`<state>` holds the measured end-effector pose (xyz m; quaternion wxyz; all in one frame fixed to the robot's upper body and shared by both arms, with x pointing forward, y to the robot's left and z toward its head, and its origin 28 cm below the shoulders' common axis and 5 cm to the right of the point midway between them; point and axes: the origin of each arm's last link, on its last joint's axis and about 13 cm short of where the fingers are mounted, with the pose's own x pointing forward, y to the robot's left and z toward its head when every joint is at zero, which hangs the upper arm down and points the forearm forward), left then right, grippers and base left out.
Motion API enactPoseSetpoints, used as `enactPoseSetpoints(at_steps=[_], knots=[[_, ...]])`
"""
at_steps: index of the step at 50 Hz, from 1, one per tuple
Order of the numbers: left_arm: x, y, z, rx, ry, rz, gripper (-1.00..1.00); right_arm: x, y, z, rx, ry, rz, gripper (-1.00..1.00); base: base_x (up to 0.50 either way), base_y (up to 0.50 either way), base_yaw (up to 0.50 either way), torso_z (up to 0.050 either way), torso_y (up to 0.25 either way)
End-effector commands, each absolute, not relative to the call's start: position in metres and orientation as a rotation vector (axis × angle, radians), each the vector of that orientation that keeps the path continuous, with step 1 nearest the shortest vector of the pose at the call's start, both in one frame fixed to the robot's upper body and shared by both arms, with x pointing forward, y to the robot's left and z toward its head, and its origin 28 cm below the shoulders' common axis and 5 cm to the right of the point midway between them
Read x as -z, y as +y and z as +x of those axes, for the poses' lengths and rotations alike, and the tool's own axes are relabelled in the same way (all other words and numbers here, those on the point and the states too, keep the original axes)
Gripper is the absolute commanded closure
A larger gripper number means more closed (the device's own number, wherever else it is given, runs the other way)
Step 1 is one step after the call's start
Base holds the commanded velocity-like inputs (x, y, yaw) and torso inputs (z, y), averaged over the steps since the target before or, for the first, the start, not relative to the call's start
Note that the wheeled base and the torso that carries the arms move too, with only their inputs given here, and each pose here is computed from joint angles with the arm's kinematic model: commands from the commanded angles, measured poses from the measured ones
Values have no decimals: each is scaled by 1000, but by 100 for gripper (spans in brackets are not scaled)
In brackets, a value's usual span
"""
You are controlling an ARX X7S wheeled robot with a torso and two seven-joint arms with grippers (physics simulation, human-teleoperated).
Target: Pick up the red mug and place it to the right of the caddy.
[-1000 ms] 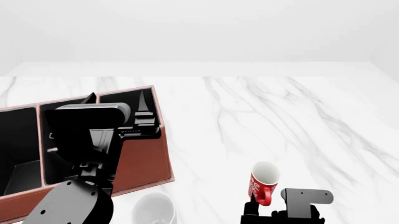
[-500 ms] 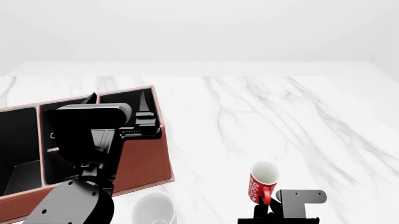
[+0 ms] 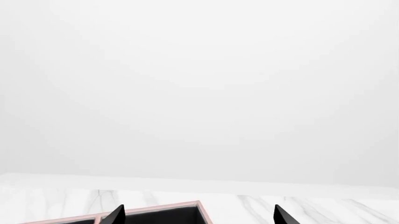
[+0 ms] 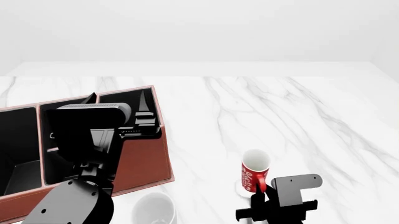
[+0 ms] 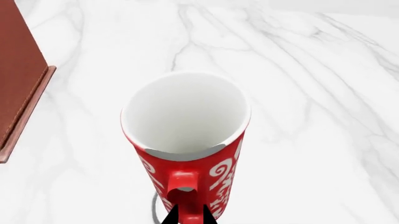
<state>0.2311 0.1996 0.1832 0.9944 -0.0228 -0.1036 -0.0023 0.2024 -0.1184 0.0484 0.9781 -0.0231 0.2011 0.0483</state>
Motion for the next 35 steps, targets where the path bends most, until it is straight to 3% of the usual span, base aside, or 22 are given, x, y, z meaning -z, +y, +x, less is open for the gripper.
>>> enactPoseSetpoints(at_steps=[1, 15, 35], knots=[[-184, 200, 231, 3, -209, -47, -100, -78, -115, 239, -236, 317, -145, 100, 0, 0, 0, 0, 0], [-184, 200, 233, 2, -206, -47, -100, -73, -91, 324, -476, 331, -93, 100, 0, 0, 0, 0, 1], [-183, 199, 232, 7, -206, -41, -100, -61, -66, 364, -698, 296, 18, 100, 0, 0, 0, 0, 1]])
